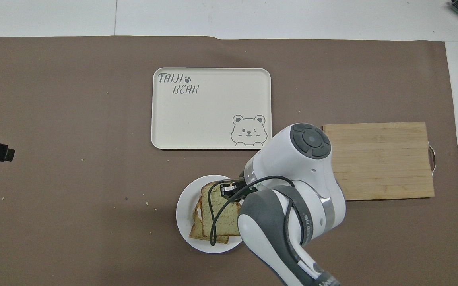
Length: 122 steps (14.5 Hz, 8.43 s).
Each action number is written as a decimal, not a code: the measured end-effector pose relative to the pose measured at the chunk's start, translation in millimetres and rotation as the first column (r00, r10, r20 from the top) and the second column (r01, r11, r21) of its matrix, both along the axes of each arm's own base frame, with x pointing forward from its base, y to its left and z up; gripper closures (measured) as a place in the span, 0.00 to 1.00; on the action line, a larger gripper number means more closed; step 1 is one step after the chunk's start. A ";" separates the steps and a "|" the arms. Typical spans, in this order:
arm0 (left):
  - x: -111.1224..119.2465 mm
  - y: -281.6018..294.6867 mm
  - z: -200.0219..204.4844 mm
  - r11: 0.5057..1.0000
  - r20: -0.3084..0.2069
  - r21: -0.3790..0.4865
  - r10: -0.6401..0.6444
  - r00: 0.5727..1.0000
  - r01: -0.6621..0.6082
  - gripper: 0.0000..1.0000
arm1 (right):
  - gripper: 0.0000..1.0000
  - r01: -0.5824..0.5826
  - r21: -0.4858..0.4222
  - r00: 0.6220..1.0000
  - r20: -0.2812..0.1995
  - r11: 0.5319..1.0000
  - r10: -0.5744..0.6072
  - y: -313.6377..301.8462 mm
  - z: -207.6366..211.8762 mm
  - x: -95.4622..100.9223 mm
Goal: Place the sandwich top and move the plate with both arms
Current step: 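Lower the bread slice onto the egg toast and open the right gripper, then withdraw the right gripper to the board while the left gripper reaches in, then move the left gripper to the plate rim and grasp it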
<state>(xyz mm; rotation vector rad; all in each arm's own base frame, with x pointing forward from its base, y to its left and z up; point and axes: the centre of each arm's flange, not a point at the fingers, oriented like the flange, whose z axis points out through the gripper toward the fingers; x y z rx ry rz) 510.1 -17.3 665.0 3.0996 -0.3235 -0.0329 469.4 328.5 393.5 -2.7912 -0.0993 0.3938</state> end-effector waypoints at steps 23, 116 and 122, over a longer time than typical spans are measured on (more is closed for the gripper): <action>0.0 0.0 0.0 1.000 0.000 0.000 0.000 1.000 0.000 0.00 | 0.17 0.029 -0.077 0.997 0.074 0.997 -0.024 15.9 -49.2 2.4; -70.2 -125.2 -424.3 0.541 -0.126 -0.841 -0.149 0.981 -0.025 0.70 | 0.00 0.172 -0.283 0.955 0.283 0.944 -0.090 -353.8 263.5 54.1; -82.5 -133.9 -427.9 0.544 -0.141 -0.838 -0.172 0.975 -0.025 0.75 | 0.00 0.165 -0.281 0.956 0.283 0.945 -0.083 -350.3 263.3 54.4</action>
